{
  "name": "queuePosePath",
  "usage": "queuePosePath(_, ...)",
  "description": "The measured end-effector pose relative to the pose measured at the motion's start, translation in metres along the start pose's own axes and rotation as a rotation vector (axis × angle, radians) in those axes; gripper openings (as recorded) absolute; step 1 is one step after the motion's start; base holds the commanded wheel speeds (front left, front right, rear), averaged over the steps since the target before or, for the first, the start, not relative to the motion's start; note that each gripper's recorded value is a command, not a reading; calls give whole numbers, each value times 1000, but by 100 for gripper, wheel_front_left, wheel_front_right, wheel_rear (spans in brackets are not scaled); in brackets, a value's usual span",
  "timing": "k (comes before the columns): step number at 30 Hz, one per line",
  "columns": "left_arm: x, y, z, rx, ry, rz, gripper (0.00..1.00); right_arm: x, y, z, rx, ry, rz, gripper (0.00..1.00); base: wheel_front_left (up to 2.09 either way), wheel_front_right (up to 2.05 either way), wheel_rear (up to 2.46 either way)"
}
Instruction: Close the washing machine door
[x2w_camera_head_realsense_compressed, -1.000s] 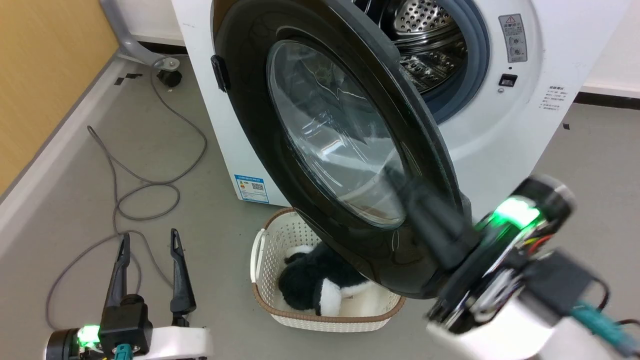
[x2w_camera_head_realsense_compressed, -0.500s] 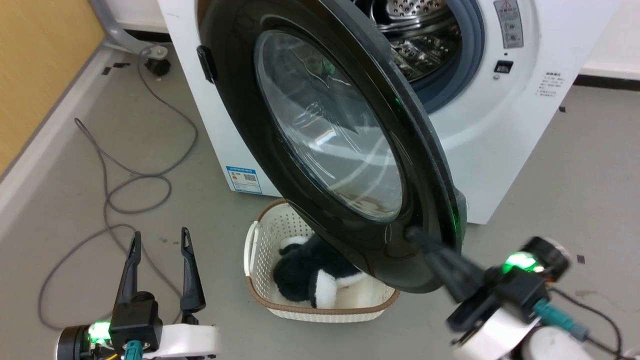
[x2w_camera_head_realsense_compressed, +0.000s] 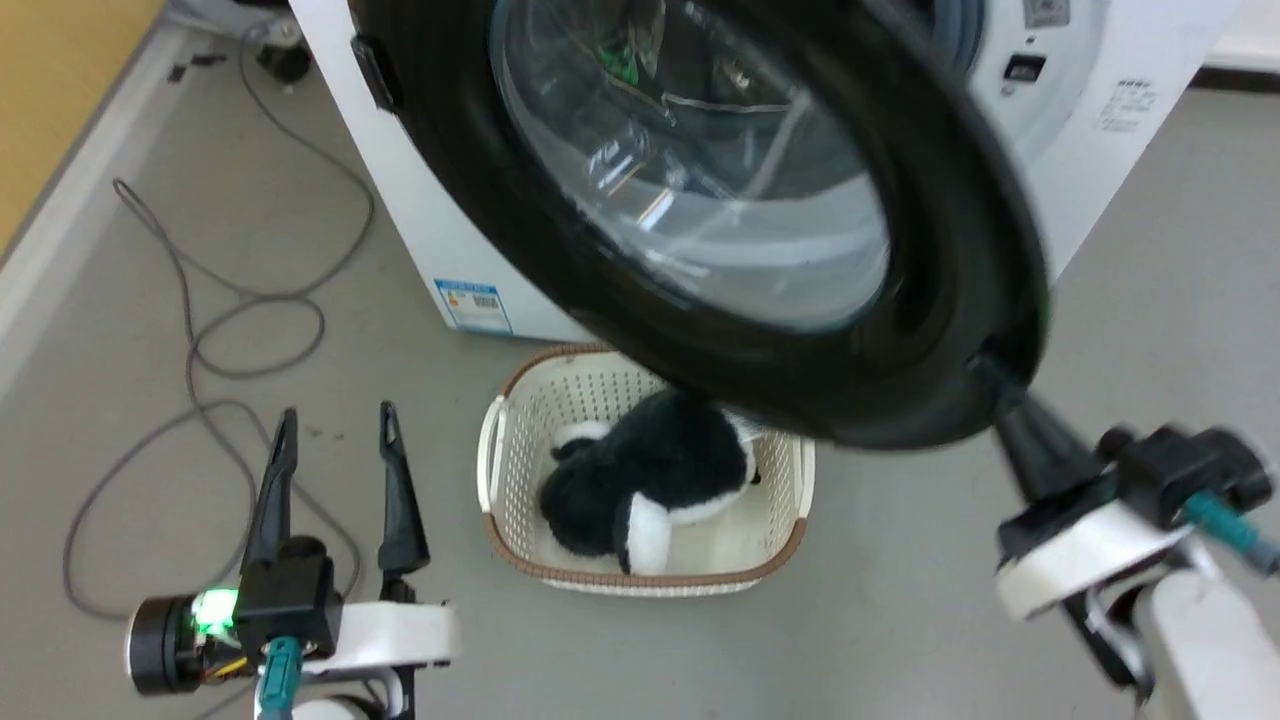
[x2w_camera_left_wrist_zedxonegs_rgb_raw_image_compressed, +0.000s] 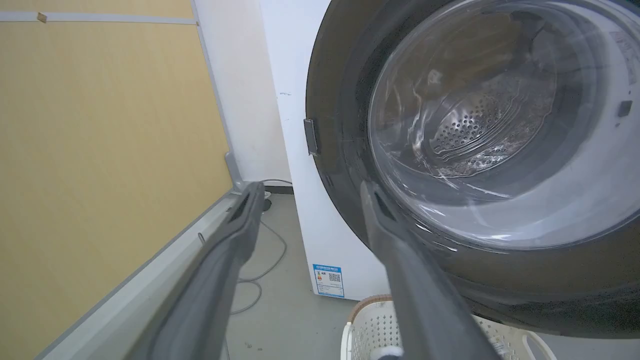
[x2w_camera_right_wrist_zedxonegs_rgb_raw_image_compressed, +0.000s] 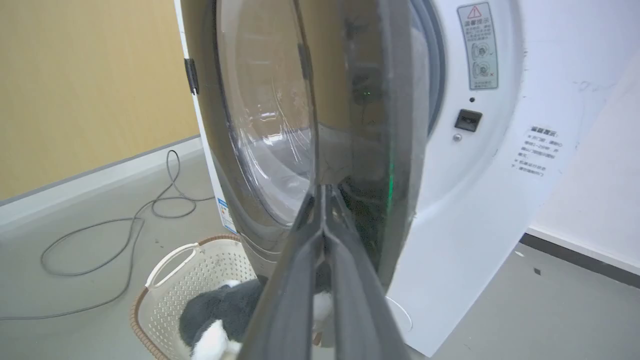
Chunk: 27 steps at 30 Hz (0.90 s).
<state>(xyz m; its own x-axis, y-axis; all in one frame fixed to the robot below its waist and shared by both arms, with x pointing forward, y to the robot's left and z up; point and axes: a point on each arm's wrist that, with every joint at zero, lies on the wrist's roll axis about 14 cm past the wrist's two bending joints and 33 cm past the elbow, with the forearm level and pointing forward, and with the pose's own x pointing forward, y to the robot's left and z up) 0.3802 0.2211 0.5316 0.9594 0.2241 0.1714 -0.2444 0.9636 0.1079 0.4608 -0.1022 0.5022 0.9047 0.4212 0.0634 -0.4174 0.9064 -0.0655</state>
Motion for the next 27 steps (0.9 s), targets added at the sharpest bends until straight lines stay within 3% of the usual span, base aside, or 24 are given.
queuePosePath(12, 23, -10, -25, 4, 50, -1, 100, 64, -74, -18, -50, 18, -155, 0, 0, 0, 0)
queuePosePath(27, 26, -4, -41, 24, 92, 28, 100, 126, -103, -23, -99, 50, -185, 0, 0, 0, 0)
